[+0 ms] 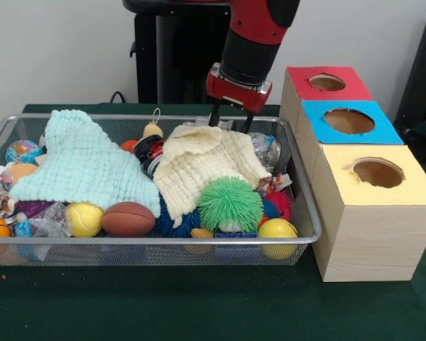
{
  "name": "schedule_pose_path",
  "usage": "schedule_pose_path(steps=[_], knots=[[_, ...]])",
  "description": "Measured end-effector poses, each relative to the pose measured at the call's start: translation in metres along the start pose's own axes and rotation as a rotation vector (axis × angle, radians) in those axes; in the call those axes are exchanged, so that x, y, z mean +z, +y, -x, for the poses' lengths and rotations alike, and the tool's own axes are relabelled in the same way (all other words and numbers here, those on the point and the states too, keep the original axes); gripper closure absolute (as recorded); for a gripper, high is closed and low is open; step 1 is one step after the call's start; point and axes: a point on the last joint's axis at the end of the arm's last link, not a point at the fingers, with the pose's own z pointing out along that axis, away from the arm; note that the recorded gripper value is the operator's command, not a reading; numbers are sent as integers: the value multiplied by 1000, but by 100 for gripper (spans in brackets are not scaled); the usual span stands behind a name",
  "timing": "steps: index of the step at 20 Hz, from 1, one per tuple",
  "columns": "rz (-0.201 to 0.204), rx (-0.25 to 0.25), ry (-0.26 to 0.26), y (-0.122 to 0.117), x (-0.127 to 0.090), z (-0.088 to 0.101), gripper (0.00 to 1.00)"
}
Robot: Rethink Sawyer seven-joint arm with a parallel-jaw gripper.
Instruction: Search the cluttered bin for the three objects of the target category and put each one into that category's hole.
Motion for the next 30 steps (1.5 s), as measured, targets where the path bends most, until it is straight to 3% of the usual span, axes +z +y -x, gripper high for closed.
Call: schedule_pose_path(steps=[7,15,30], knots=[[28,-10,5,13,0,-1,0],[89,-8,5,24,-3,9,0],[129,-40,-20,28,-14,18,0]])
